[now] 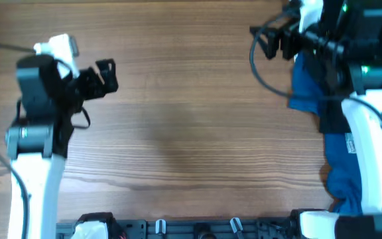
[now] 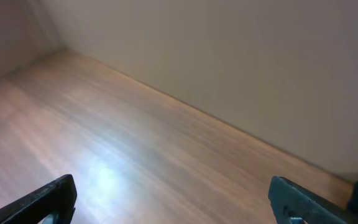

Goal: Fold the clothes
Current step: 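Reach the right gripper to the clothes pile and grasp the black shorts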

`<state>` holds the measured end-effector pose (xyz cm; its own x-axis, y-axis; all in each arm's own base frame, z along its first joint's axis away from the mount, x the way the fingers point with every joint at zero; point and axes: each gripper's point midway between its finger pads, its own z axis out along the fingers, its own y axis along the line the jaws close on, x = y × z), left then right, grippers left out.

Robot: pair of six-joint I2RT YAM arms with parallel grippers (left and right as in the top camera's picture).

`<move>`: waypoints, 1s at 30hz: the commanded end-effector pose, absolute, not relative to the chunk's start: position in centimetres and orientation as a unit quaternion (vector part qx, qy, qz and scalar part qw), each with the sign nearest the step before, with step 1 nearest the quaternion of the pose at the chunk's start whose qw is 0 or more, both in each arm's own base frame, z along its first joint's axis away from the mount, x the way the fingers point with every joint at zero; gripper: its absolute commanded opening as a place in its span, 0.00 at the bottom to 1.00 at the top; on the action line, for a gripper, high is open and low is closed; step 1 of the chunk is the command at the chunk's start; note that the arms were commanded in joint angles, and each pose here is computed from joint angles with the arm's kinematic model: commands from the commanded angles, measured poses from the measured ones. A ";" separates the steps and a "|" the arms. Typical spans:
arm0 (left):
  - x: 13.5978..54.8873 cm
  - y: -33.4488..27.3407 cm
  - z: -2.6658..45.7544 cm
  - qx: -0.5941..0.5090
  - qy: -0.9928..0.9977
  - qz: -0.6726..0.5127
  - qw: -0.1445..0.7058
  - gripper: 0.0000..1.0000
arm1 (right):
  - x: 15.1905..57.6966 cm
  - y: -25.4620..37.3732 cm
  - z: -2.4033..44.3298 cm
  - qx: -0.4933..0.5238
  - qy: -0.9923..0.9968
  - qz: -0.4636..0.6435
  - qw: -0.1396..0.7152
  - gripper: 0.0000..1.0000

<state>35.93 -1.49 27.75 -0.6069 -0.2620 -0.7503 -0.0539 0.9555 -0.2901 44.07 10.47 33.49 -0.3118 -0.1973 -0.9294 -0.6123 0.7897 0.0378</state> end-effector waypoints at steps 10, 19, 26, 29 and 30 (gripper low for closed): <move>40.7 -4.9 23.6 -0.055 0.914 -0.186 0.356 1.00 | 55.9 0.9 23.3 -0.103 0.848 -0.009 0.520 1.00; 41.2 -4.5 23.8 -0.057 0.911 -0.178 0.367 0.99 | 60.2 -9.1 12.1 0.015 0.863 -0.039 0.503 0.89; 41.7 -4.7 22.1 -0.060 0.919 -0.178 0.347 0.98 | 60.6 -12.0 9.8 0.046 0.861 -0.043 0.505 0.72; 42.0 -5.2 20.7 -0.057 0.925 -0.179 0.330 0.98 | 60.8 -11.8 7.6 0.050 0.865 -0.026 0.498 0.72; 42.1 -5.4 20.4 -0.056 0.927 -0.179 0.326 0.98 | 60.9 -11.8 7.1 0.052 0.865 -0.025 0.498 0.72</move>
